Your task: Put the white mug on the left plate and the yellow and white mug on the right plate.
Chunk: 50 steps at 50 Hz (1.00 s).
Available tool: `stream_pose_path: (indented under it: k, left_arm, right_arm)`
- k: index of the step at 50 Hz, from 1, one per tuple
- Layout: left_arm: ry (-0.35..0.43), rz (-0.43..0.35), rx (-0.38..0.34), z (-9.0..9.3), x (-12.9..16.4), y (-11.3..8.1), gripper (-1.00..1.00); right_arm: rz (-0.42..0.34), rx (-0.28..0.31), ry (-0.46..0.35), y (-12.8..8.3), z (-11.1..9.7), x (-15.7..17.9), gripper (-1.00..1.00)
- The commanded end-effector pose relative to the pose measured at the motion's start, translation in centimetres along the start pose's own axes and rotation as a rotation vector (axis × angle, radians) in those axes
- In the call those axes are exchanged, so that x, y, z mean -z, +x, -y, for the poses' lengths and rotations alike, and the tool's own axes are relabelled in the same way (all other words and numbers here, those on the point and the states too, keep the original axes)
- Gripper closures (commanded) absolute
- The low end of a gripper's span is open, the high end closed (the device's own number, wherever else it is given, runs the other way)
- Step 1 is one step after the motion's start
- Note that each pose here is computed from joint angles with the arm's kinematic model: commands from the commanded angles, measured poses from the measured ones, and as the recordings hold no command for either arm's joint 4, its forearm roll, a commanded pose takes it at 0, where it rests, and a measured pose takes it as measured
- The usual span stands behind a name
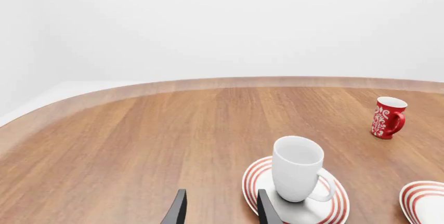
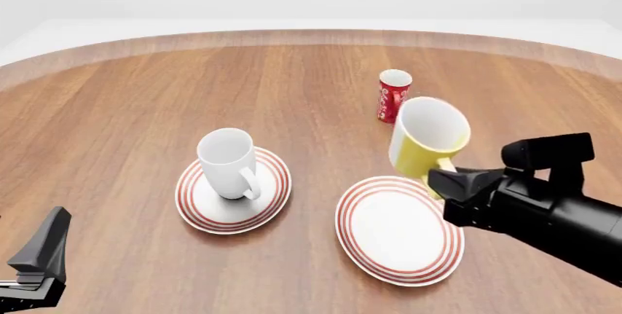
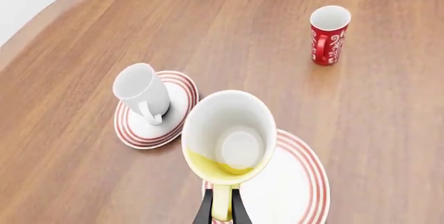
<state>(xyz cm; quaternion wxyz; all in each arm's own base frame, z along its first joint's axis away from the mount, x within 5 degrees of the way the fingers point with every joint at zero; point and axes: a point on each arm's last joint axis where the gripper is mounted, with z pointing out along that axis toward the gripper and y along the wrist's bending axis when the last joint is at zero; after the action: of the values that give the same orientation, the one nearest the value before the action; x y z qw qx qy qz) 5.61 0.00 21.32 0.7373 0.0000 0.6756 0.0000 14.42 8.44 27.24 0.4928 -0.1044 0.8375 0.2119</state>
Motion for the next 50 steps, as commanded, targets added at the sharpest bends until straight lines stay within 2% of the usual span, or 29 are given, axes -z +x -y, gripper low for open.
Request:
stream_pose_path:
  k: [1, 18, 50]
  left_arm:
    - [0.000, 0.000, 0.000, 0.0, 0.0, 0.0, -1.00]
    - [0.000, 0.000, 0.000, 0.0, 0.0, 0.0, -1.00]
    - [0.000, 0.000, 0.000, 0.0, 0.0, 0.0, -1.00]
  right_arm:
    - [-0.009, 0.003, -0.007, 0.8, 0.1, 0.6, 1.00]
    - [-0.045, 0.002, -0.012, 2.1, 0.2, 0.5, 1.00]
    - [-0.118, 0.005, -0.013, 3.8, 0.1, -2.0, 1.00]
